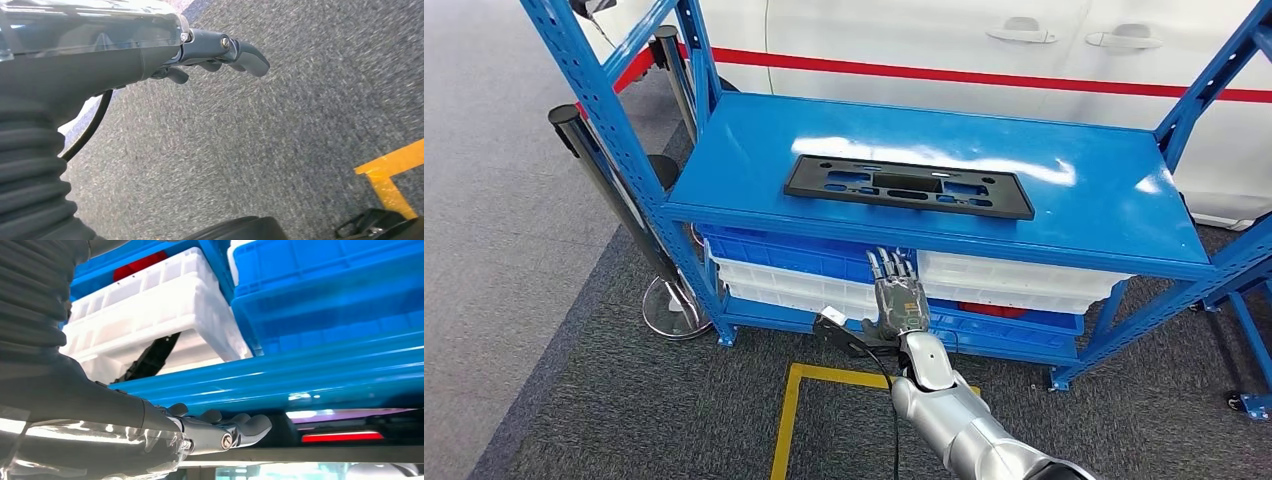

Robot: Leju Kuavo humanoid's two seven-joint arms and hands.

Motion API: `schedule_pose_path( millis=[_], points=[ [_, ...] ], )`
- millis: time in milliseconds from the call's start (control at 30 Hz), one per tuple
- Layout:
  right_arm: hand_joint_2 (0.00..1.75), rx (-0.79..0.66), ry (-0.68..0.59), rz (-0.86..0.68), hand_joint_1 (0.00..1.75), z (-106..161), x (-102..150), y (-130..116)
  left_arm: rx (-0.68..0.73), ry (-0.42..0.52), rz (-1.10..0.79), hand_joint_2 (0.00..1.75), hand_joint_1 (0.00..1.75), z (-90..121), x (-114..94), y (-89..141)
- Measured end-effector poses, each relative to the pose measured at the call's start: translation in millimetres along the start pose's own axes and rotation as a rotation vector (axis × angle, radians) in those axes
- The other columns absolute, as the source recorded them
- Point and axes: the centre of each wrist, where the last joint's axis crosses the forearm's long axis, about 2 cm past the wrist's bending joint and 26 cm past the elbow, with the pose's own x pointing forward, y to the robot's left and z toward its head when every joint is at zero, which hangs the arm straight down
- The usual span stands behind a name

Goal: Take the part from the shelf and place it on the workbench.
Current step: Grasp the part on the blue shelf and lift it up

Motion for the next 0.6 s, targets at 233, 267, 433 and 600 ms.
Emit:
schedule_pose_path(
  millis=[233,267,433,600],
  points=[
    [1.75,-0.025,0.009,0.021,0.00,-2.0,4.5,-3.1,0.007,-0.005,0.004,1.75,0.00,-1.9,3.4,3.3],
    [1.75,-0.028,0.008,0.024,0.00,-2.7,4.5,-3.8,0.008,-0.006,0.005,1.75,0.00,-2.0,3.6,3.5],
    [1.75,-0.036,0.003,0.028,0.00,-4.2,4.8,-5.8,0.009,-0.007,0.005,1.75,0.00,-2.3,4.2,4.1],
    [1.75,-0.054,0.014,0.033,0.00,-5.7,3.2,-8.1,0.009,-0.006,0.004,1.75,0.00,-2.3,4.3,4.2]
  ],
)
